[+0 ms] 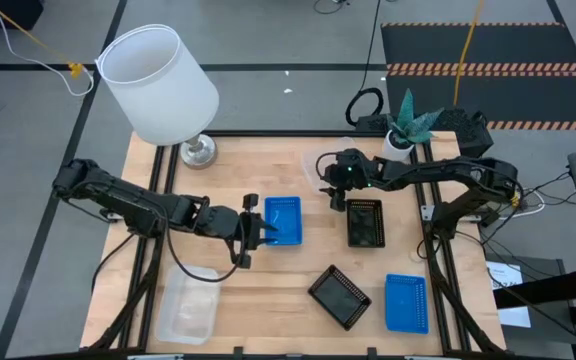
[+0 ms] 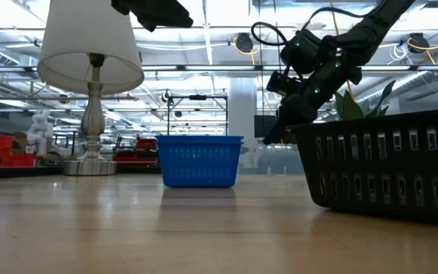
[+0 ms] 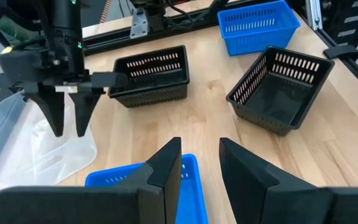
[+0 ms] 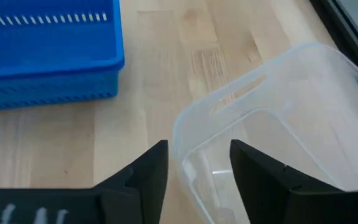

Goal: Stack baskets by color
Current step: Stack the top transparent bin on the bottom transparent bin

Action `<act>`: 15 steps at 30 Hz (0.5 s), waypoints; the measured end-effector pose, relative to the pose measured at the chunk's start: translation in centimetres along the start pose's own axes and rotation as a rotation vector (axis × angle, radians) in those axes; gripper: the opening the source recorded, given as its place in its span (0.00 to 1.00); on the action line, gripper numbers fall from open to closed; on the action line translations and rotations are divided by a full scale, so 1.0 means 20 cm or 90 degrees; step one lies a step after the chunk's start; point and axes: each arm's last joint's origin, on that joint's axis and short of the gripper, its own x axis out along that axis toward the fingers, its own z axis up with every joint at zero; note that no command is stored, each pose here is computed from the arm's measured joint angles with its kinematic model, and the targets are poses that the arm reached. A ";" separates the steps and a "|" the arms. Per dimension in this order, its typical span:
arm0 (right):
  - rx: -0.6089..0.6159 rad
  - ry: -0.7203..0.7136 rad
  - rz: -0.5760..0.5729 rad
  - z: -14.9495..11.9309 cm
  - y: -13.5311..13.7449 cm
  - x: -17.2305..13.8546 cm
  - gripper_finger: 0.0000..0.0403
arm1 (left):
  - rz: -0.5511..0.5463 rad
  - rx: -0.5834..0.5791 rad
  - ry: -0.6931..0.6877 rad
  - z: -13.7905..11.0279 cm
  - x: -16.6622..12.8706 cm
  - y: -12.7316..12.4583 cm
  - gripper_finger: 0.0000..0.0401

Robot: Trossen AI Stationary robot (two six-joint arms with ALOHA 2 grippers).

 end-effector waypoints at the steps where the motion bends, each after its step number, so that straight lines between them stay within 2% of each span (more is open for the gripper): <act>1: -0.004 0.003 0.001 0.00 0.00 0.01 0.44 | 0.000 -0.001 -0.001 0.00 0.00 0.00 0.28; 4: -0.008 0.008 0.002 -0.01 0.00 0.01 0.45 | 0.000 -0.004 -0.003 0.00 0.00 0.00 0.28; 7: -0.009 0.015 0.004 -0.02 0.00 0.02 0.41 | 0.001 -0.007 -0.007 0.01 0.00 0.00 0.28; 10: -0.019 0.015 0.008 -0.02 0.00 0.02 0.31 | 0.001 -0.009 -0.009 0.01 0.00 0.00 0.28; 15: -0.062 0.012 0.025 -0.02 0.01 0.02 0.07 | 0.021 0.003 -0.017 0.01 0.00 0.01 0.28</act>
